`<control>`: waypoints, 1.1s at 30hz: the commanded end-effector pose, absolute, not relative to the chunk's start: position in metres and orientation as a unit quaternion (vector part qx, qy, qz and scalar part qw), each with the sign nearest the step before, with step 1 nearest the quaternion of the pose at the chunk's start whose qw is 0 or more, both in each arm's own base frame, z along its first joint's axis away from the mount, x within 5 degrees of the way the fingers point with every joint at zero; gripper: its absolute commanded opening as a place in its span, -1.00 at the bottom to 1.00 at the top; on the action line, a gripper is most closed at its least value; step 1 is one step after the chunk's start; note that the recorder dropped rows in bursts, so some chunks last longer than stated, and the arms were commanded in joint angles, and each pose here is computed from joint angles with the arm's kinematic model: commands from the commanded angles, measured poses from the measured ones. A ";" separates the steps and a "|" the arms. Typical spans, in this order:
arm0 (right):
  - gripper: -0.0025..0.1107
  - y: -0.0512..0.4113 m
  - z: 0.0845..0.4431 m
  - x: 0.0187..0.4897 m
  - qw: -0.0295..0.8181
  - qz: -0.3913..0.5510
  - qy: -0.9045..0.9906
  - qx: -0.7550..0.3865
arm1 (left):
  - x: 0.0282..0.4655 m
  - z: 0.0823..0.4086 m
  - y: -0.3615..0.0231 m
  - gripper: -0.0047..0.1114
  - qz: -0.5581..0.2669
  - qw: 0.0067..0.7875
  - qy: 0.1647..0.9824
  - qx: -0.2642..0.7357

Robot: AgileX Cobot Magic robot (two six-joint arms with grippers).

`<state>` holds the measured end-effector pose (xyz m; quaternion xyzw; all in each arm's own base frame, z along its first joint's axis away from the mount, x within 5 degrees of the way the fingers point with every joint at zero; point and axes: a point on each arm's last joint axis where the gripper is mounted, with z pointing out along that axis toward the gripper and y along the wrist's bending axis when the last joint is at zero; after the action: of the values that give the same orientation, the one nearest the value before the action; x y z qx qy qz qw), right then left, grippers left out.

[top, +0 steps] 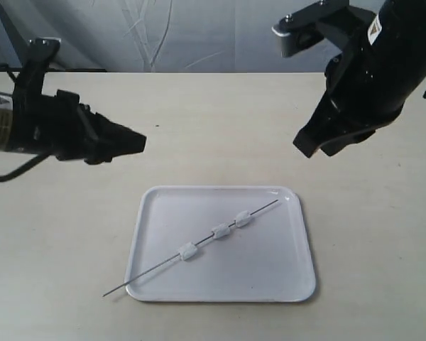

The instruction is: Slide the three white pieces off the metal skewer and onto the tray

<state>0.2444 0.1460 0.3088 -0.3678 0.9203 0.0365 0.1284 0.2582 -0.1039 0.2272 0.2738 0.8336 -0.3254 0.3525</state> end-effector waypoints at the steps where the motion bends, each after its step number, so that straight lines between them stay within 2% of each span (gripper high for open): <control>1: -0.97 0.145 0.294 0.245 0.140 0.030 0.913 -0.382 | 0.237 0.199 -0.105 -0.27 -0.300 0.334 0.824 0.344; 7: -0.97 0.148 0.286 0.249 0.137 0.030 0.914 -0.381 | 0.194 0.161 -0.123 -0.27 -0.257 0.278 0.821 0.428; 12: -0.97 0.148 0.285 0.250 0.136 0.030 0.914 -0.381 | 0.176 0.150 -0.140 -0.19 -0.206 0.268 0.803 0.492; 14: -0.97 0.148 0.285 0.250 0.136 0.030 0.914 -0.381 | 0.177 0.148 -0.142 -0.14 -0.173 0.274 0.809 0.490; 21: -0.97 0.152 0.286 0.249 0.137 0.050 0.916 -0.374 | 0.178 0.136 -0.144 -0.07 -0.148 0.255 0.825 0.482; 27: -0.97 0.154 0.286 0.248 0.139 0.066 0.917 -0.367 | 0.182 0.124 -0.155 -0.07 -0.184 0.216 0.835 0.471; 33: -0.97 0.157 0.287 0.248 0.144 0.079 0.918 -0.362 | 0.190 0.118 -0.158 -0.07 -0.179 0.209 0.845 0.459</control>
<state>0.2482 0.1549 0.2875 -0.3625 0.9185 0.0717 0.1404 0.1873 -0.1551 0.1205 0.4628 0.8417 -0.1800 0.2121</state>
